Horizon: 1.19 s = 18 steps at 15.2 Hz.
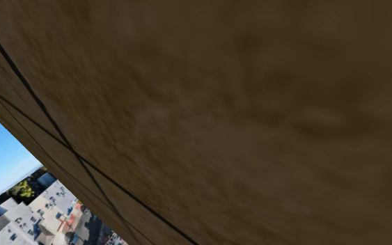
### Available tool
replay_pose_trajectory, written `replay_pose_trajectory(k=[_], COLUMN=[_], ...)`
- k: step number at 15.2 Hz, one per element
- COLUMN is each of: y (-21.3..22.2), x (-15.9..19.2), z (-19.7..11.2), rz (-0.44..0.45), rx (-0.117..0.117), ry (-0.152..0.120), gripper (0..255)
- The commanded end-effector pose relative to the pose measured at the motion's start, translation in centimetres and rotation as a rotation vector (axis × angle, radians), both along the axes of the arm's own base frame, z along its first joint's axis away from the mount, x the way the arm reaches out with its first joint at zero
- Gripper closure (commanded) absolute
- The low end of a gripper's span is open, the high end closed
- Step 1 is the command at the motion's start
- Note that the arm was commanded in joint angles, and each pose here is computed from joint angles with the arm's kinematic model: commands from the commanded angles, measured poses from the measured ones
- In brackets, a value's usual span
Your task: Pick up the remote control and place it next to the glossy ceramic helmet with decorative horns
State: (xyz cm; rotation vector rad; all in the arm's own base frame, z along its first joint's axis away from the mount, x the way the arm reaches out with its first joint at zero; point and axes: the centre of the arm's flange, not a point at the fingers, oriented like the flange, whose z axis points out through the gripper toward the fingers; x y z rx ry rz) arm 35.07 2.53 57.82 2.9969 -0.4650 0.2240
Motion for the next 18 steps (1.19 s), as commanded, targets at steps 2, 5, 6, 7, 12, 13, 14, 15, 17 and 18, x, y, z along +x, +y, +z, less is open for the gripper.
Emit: replay_pose_trajectory(k=[2,5,6,7,12,13,14,15,17,18], y=[0.5,1.0,1.1,1.2,1.2,1.1,0.9,0.8,0.4,0.4], x=[2.1,4.4,5.2,6.0,9.8,10.5,11.3,12.0,13.3,13.3], z=[-3.5,-6.9,-8.0,-9.1,-14.8,-16.0,-17.1,-18.3,-20.5,-21.0], rz=[-0.169,-0.330,-0.384,-0.438,-0.706,-0.760,-0.813,-0.867,-0.969,-0.969], rx=[0.027,0.053,0.062,0.071,0.114,0.123,0.132,0.140,0.157,0.157], ry=[0.010,0.021,0.025,0.029,0.048,0.052,0.056,0.060,0.067,0.067], gripper=[0,0,0,0,0,0,0,0,0,0])
